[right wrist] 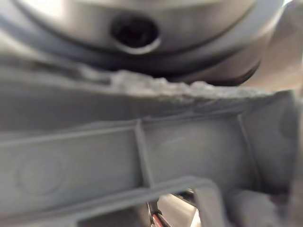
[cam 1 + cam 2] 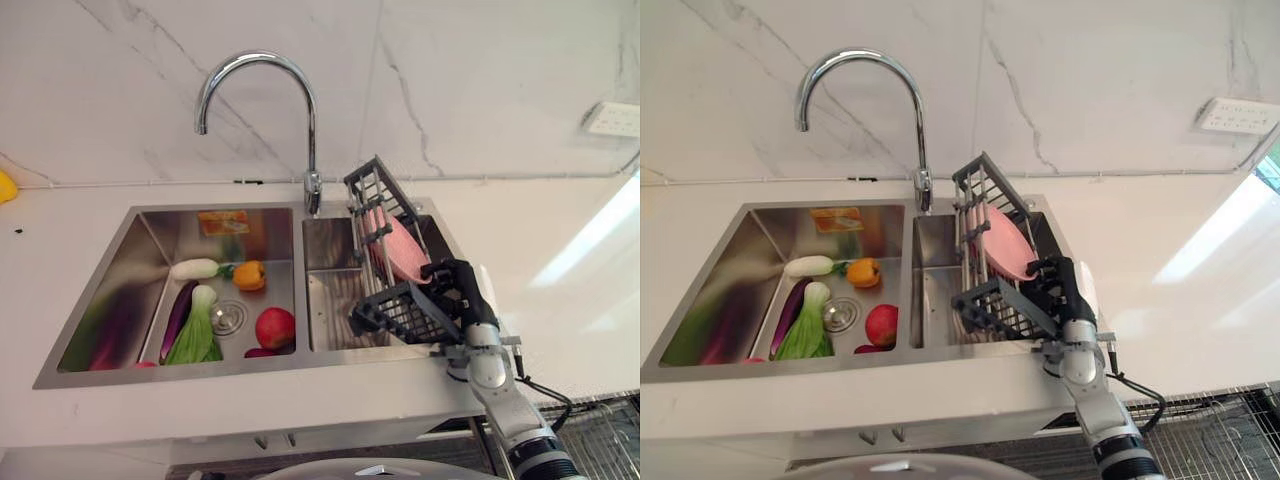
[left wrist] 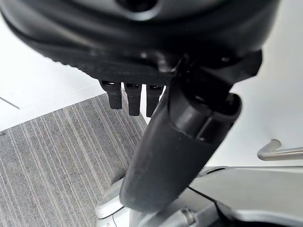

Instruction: Place the dishes in the dishwasher.

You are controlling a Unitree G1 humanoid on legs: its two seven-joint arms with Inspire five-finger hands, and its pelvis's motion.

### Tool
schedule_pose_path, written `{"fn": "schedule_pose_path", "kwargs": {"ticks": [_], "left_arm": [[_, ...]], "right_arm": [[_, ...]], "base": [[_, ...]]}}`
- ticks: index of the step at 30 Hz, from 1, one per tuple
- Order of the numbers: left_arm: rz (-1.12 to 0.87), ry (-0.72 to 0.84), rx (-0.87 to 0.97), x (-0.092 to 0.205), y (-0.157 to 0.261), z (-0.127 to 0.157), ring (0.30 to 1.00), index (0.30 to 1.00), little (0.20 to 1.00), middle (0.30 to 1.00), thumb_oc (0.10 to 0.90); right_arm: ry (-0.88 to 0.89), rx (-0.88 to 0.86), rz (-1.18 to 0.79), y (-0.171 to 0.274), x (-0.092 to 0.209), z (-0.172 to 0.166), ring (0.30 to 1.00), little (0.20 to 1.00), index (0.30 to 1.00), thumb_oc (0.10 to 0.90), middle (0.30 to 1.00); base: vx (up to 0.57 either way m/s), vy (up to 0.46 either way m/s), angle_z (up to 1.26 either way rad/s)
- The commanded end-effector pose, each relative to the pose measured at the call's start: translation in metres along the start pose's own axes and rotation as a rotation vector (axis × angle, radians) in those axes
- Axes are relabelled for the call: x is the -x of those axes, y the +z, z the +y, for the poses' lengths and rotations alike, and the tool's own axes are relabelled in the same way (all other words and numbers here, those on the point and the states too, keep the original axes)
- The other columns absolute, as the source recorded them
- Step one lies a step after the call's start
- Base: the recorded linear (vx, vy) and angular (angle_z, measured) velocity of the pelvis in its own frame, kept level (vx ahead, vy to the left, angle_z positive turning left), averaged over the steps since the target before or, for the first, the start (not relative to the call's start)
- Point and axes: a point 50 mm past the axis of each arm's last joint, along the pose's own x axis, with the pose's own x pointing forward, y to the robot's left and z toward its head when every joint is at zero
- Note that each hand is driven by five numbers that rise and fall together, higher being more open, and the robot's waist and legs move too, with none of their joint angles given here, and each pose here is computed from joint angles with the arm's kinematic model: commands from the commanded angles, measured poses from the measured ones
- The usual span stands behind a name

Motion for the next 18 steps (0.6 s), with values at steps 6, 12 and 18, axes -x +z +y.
{"fn": "schedule_pose_path", "kwargs": {"ticks": [6, 12, 18], "left_arm": [[-0.063, 0.033, -0.026, -0.006, 0.022, 0.009, 0.9, 0.9, 0.9, 0.9, 0.8], [-0.069, 0.018, -0.053, -0.007, 0.022, 0.011, 0.9, 0.9, 0.9, 0.9, 0.8], [-0.074, 0.004, -0.055, -0.007, 0.024, 0.008, 0.9, 0.9, 0.9, 0.9, 0.8]], "right_arm": [[-0.252, 0.564, -0.329, 0.051, -0.024, -0.082, 0.9, 0.9, 0.9, 0.8, 0.9], [-0.219, 0.897, -0.378, 0.058, -0.033, -0.1, 0.9, 0.9, 0.9, 0.8, 0.9], [-0.215, 0.968, -0.396, 0.06, -0.036, -0.1, 0.9, 0.9, 0.9, 0.8, 0.9]], "base": [[0.0, 0.0, 0.0], [0.0, 0.0, 0.0], [0.0, 0.0, 0.0]]}}
